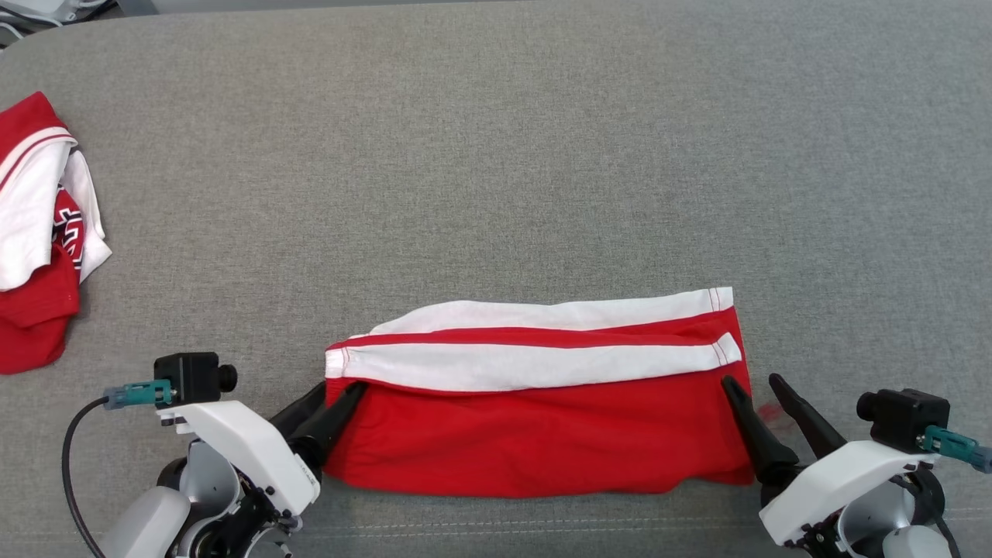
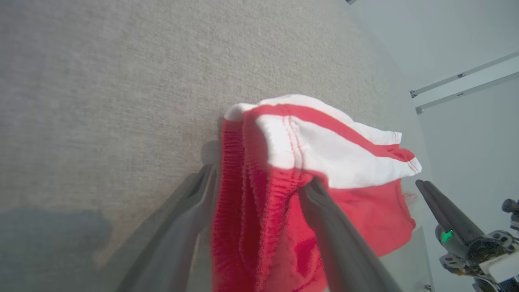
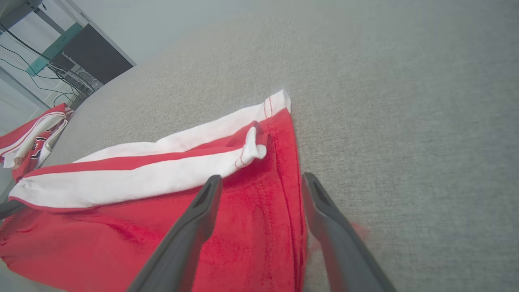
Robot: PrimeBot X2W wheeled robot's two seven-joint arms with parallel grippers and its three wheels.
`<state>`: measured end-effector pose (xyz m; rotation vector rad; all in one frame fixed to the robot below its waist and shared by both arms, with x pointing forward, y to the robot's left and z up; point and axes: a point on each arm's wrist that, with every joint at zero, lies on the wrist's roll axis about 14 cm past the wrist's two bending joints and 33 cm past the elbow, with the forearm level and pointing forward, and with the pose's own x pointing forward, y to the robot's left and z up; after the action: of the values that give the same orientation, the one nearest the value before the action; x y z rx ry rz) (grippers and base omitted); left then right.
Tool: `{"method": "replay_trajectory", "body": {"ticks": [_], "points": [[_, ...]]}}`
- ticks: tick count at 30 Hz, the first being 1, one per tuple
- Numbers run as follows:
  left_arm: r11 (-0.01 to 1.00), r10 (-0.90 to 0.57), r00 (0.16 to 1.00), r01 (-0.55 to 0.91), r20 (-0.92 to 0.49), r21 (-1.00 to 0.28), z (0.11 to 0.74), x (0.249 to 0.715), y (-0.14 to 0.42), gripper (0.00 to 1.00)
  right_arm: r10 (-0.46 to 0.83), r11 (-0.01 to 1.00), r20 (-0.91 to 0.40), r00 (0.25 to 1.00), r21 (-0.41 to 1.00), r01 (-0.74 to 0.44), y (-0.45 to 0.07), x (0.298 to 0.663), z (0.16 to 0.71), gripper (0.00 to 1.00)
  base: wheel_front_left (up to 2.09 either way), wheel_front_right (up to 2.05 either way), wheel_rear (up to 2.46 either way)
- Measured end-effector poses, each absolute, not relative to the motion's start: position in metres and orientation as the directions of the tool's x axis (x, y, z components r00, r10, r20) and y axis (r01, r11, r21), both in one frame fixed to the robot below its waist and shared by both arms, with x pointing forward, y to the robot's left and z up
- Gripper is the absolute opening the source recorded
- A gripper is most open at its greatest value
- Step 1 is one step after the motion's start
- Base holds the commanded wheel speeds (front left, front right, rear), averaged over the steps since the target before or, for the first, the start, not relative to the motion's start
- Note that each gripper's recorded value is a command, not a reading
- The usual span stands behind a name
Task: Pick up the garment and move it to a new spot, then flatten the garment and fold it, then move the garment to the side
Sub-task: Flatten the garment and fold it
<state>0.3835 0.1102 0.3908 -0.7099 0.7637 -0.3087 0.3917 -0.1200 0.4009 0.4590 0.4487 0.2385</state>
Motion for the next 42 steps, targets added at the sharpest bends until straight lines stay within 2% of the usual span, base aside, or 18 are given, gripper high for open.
{"method": "replay_trajectory", "body": {"ticks": [4, 8, 14, 21, 30, 42], "points": [[0.788, -0.423, 0.741, 0.018, -0.521, -0.615, 0.392, 0.389, 0.126, 1.00, 0.288, 0.896, -0.352, 0.891, 0.428, -0.120, -0.128, 0.394, 0.402, 1.00, 0.00, 0.00, 0.00], [0.861, -0.308, 0.824, 0.029, -0.475, -0.507, 0.405, 0.399, 0.147, 1.00, 0.233, 0.926, -0.273, 0.933, 0.357, -0.127, -0.142, 0.401, 0.417, 1.00, 0.00, 0.00, 0.00], [0.898, -0.208, 0.902, 0.023, -0.378, -0.439, 0.431, 0.405, 0.164, 1.00, 0.186, 0.954, -0.199, 0.962, 0.270, -0.129, -0.154, 0.407, 0.432, 1.00, 0.00, 0.00, 0.00], [0.960, -0.062, 0.977, 0.003, -0.204, -0.279, 0.471, 0.403, 0.190, 1.00, 0.163, 0.972, -0.098, 0.982, 0.183, -0.144, -0.160, 0.408, 0.458, 1.00, 0.00, 0.00, 0.00], [0.975, 0.065, 0.994, -0.081, -0.086, -0.204, 0.492, 0.353, 0.208, 1.00, 0.164, 0.978, -0.039, 0.986, 0.139, -0.157, -0.158, 0.382, 0.477, 1.00, 0.00, 0.00, 0.00], [0.984, 0.076, 0.997, -0.080, -0.028, -0.161, 0.498, 0.325, 0.217, 1.00, 0.179, 0.978, -0.018, 0.984, 0.117, -0.175, -0.150, 0.353, 0.481, 1.00, 0.00, 0.00, 0.00]]}}
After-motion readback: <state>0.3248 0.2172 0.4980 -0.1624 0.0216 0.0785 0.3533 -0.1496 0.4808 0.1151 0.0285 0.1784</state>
